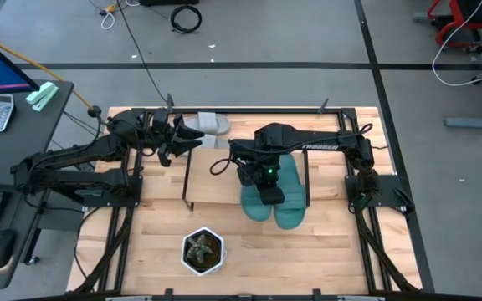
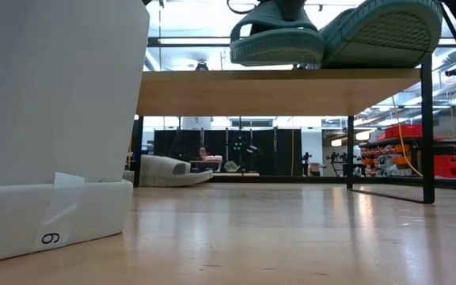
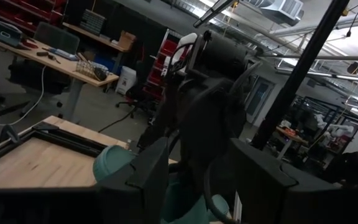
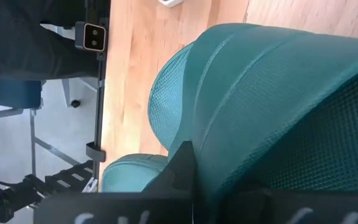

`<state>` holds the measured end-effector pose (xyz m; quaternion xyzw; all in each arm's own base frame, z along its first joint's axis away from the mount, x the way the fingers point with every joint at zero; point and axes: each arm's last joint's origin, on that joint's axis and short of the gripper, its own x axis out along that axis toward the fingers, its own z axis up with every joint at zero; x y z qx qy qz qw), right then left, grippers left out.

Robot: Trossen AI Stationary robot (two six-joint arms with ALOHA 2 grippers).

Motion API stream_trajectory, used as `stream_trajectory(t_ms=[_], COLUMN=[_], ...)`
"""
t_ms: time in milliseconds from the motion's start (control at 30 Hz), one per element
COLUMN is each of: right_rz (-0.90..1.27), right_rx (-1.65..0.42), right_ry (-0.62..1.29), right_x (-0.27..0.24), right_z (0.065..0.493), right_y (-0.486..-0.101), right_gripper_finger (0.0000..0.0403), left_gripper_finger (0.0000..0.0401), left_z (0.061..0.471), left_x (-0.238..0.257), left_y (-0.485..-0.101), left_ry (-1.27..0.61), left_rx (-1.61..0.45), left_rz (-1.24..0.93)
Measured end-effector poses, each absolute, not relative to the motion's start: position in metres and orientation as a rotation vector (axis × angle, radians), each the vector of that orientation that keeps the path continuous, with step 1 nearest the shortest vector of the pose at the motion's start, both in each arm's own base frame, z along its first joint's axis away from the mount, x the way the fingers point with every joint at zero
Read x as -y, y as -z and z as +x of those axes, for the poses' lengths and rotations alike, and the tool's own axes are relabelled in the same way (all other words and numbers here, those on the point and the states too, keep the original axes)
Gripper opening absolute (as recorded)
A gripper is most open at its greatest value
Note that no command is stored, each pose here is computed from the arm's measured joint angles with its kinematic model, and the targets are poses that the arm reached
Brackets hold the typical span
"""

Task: Pick and place slides into the shelf
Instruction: Put the green slide on the shelf

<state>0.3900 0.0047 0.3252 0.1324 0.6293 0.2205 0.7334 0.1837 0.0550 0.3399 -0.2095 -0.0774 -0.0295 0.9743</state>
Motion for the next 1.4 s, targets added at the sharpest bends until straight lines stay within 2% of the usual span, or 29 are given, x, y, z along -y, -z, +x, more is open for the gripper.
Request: stream_trajectory(t_ms=[767,1200,1400], right_rz=[0.315,0.311,0.308], right_rx=[-1.365,-1.356,-1.353], right_ry=[-0.527,-0.527,-0.529], right_x=[-0.0061,-0.0053,-0.0060], right_z=[0.3910,0.3919,0.3922], right_y=[-0.3256,-0.3255,-0.3255], right_gripper_finger=[0.0010,0.0024,0.0048], left_gripper_finger=[0.0172,0.0172,0.0172], left_z=[0.1846,0.1846,0.1846], left_x=[-0.0540,-0.0539,-0.0539], left_y=[-0.3323,-0.3318,-0.3318], left_ry=[0.085,0.090,0.090], left_rx=[0.070,0.064,0.064], left_rz=[-0.449,-0.451,-0.451])
